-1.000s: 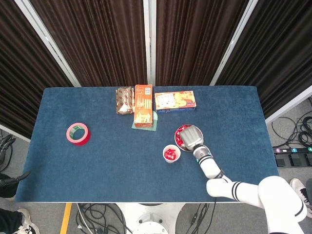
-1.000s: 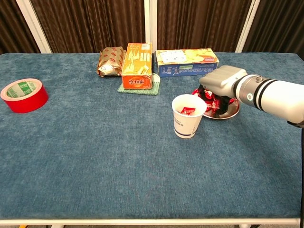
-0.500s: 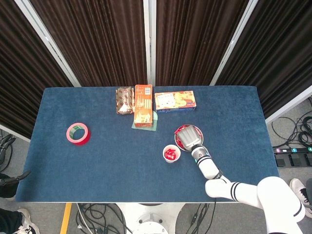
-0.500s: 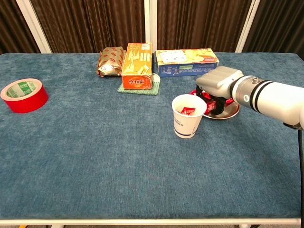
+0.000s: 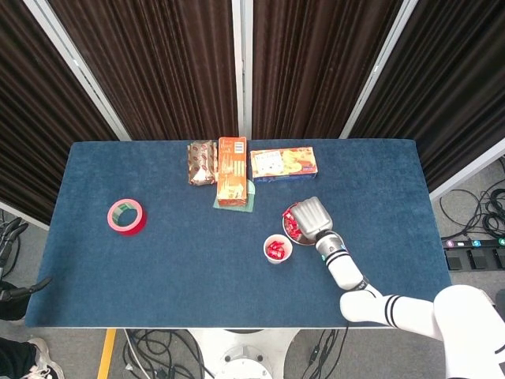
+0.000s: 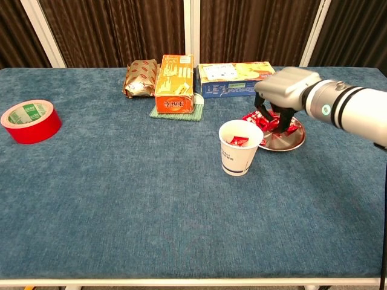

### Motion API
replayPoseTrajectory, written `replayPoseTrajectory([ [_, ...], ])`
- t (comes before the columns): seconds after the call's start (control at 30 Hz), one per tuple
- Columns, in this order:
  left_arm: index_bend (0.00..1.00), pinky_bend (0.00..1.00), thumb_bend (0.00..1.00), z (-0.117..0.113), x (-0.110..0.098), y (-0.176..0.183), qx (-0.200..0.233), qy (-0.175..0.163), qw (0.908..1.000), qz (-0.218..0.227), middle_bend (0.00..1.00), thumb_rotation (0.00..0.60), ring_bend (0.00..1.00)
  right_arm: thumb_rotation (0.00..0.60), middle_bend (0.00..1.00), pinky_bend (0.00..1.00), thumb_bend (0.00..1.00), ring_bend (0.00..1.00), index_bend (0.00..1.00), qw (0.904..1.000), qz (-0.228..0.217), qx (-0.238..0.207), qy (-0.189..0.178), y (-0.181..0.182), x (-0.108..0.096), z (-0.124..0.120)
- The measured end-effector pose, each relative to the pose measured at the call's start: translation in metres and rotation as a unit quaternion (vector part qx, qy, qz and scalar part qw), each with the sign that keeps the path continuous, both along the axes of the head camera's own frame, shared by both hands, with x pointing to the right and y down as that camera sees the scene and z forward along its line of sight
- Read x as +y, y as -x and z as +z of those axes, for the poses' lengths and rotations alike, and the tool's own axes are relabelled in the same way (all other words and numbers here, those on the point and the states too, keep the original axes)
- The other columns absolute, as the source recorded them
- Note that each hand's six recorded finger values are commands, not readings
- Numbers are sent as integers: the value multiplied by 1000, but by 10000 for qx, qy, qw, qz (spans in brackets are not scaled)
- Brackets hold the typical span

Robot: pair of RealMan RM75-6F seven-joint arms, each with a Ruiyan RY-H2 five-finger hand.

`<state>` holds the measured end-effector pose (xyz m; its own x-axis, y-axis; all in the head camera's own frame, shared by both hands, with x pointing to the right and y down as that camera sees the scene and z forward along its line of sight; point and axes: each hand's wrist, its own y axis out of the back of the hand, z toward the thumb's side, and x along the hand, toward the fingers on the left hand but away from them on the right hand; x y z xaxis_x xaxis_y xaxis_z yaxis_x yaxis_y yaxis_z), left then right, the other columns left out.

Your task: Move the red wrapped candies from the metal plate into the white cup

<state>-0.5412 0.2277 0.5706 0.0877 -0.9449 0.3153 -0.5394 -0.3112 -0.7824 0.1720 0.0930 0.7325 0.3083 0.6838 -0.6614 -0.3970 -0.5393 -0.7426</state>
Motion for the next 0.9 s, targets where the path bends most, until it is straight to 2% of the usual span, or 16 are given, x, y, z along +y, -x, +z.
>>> replayPoseTrajectory([
  [0.23,126,111,130,-2,-2,-4,14,-27,10000,21,75,600,34,600,1000,1000,211,1000,678,9990,-17,-362,-261,7,-9,-38],
  [0.37,126,111,130,-4,-2,-5,7,-59,10000,21,75,600,34,600,1000,1000,211,1000,680,9973,-194,-620,-330,22,-3,-59],
  [0.5,126,111,130,-7,-2,-5,-7,-84,10000,32,75,600,34,600,1000,1000,212,1000,680,9948,-503,-826,-322,39,13,-73],
  [0.73,126,110,130,-11,-1,-4,-22,-108,9999,-3,75,600,34,600,1000,1000,205,1000,679,9933,-684,-912,-182,51,29,-70],
  [0.9,126,111,129,-11,0,-3,-28,-96,9999,-13,75,600,34,600,1000,1000,48,1000,616,9935,-739,-861,-12,52,35,-61],
])
